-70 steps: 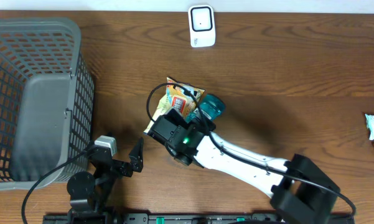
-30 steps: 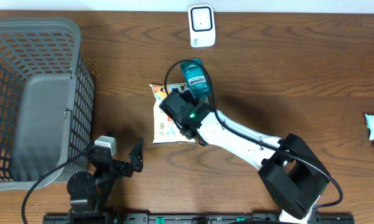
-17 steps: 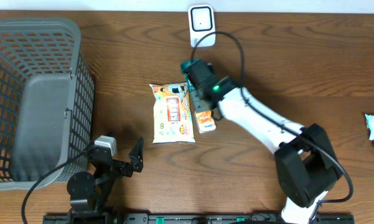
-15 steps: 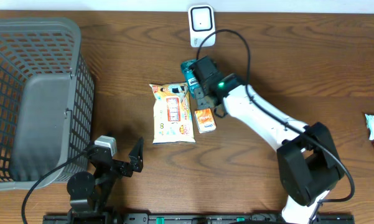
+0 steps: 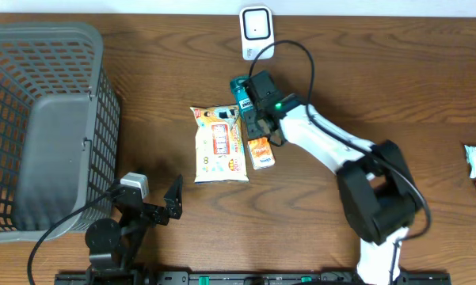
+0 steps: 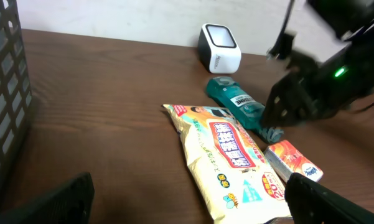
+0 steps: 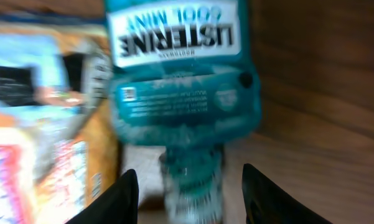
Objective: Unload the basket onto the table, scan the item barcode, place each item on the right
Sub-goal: 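Lift the Listerine bottle up to the white scanner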
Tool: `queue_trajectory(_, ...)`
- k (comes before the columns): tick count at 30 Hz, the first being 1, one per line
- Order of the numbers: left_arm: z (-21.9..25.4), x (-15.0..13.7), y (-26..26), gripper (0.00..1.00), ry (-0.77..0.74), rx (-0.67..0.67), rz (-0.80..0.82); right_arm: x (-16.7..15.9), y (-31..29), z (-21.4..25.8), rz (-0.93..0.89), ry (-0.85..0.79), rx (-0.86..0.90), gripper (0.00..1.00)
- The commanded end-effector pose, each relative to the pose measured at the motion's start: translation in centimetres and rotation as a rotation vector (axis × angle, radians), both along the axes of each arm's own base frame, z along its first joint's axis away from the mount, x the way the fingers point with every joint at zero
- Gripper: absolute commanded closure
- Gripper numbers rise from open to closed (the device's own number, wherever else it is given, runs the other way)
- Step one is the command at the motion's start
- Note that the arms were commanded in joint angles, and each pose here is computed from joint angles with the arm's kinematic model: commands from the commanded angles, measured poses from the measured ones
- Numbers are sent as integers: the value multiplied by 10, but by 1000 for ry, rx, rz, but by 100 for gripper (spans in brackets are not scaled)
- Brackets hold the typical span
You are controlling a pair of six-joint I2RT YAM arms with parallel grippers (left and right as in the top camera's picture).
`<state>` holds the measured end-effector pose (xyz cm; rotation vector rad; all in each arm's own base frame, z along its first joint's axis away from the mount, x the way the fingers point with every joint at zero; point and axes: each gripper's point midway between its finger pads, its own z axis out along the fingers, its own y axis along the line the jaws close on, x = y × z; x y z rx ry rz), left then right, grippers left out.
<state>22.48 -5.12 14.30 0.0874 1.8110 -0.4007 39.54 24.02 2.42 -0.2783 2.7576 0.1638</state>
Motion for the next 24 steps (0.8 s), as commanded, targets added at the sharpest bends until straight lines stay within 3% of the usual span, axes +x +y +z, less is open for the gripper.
queue_trajectory(1,-12,0,1,2,33,-6,8,1,-2,-23,-8,29,-18,51)
queue_trajectory(5,-12,0,1,2,33,-6,8,-1,-3,-37,-8,52,-34,52)
queue_trajectory(11,-12,0,1,2,33,-6,8,-1,-4,-38,-9,54,-35,76)
queue_trajectory(15,-12,0,1,2,33,-6,8,0,-6,-33,-15,49,-32,80)
queue_trajectory(24,-12,0,1,2,33,-6,8,-10,-38,39,-66,46,-6,83)
